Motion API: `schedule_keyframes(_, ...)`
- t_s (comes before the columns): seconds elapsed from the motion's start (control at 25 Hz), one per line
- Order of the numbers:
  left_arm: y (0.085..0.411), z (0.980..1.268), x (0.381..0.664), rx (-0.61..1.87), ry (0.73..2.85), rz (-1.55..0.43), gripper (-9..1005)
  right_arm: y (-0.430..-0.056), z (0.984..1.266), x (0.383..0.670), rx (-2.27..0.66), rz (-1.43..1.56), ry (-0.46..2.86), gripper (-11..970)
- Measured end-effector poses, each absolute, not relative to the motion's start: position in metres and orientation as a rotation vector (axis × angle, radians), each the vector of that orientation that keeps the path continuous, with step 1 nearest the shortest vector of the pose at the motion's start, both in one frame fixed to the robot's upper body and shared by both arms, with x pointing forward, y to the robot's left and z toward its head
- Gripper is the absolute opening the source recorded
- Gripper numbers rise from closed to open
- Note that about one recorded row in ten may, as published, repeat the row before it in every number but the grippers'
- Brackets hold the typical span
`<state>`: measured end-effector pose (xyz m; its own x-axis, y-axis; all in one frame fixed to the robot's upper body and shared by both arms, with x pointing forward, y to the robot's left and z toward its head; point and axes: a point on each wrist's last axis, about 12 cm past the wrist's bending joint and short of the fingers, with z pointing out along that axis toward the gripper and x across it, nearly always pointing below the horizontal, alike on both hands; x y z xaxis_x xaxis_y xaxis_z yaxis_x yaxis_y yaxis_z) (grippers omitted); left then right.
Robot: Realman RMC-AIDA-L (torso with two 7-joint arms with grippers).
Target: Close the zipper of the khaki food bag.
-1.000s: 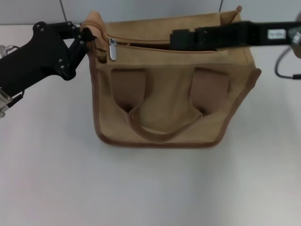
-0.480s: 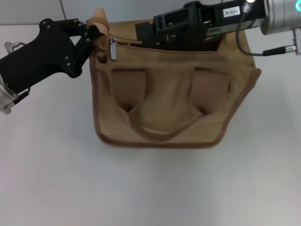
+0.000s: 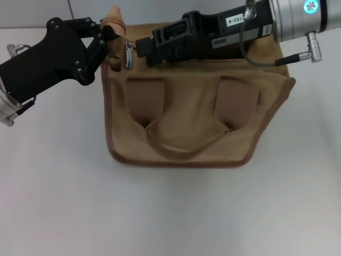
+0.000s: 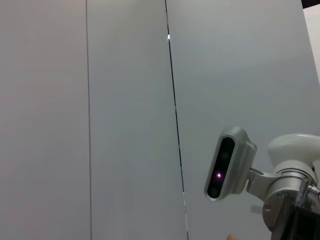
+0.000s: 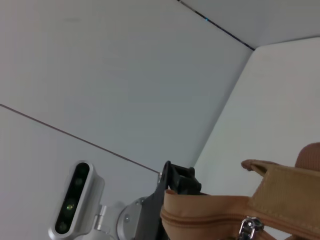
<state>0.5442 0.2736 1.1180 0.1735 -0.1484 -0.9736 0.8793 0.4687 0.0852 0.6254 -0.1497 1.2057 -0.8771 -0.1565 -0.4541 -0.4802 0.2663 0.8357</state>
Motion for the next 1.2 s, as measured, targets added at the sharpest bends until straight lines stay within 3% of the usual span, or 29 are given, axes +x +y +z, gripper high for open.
schedule_keyframes(0.2,0.273,1.118,0.544,0.786,1.168,-0.849,29,-0.149,1.205,0.627,-0.574,1.640,2.257,339)
schedule_keyframes(0.72,0.269,1.120,0.547,0.782,1.158,-0.863,29,-0.144,1.203,0.626,-0.566,1.641,2.244,263)
schedule_keyframes(1.2,0.249,1.127,0.557,0.789,1.110,-0.923,29,-0.143,1.198,0.626,-0.559,1.623,2.239,261)
